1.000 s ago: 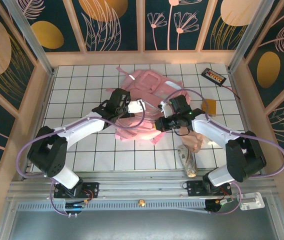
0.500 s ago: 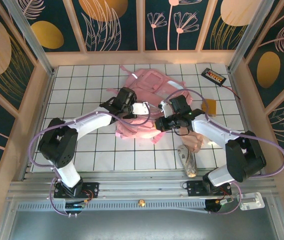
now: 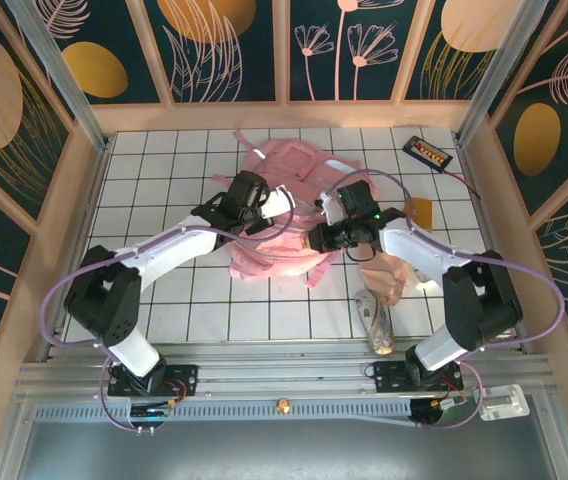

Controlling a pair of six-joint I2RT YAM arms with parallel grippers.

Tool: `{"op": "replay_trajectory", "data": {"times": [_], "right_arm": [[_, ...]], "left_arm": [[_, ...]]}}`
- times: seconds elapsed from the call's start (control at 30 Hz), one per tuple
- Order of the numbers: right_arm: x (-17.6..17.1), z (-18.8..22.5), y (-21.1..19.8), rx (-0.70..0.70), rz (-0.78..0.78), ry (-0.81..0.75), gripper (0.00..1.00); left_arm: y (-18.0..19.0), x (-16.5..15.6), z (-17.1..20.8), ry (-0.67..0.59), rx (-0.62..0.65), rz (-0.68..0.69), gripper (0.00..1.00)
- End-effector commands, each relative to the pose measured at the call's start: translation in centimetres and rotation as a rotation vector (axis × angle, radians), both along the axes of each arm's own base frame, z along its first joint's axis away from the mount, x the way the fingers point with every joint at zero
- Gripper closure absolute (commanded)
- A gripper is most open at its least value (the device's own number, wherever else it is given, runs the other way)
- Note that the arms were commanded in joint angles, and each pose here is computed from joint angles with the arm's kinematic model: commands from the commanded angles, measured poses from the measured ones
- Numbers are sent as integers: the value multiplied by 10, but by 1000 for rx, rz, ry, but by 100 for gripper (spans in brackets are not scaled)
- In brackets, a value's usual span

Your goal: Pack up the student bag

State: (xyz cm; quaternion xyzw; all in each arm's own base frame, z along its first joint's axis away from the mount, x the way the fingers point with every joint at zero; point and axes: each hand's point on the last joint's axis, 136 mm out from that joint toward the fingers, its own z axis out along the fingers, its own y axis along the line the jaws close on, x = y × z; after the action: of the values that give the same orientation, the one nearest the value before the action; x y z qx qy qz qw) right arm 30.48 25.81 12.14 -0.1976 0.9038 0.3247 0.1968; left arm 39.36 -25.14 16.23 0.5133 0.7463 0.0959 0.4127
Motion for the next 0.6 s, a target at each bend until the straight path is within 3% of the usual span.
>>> {"op": "replay_trajectory", "data": {"times": [0.0,0.13,0.23,0.4,0.57], "right_arm": [[42,9,-2,-25,-51,-84,100],[61,17,2,-52,-31,-115,100],[50,26,8,-31,50,-129,100],[-2,24,21,-58,251,-138,100],[-48,19,39,-39,378,-112,100]], "left_arm": [[53,-2,45,-53,-128,338,100],[70,-20,46,-12,-190,445,100],[74,-31,36,11,-197,466,100],[69,-29,22,36,-190,508,100],[47,-20,25,87,-279,517,100]]}}
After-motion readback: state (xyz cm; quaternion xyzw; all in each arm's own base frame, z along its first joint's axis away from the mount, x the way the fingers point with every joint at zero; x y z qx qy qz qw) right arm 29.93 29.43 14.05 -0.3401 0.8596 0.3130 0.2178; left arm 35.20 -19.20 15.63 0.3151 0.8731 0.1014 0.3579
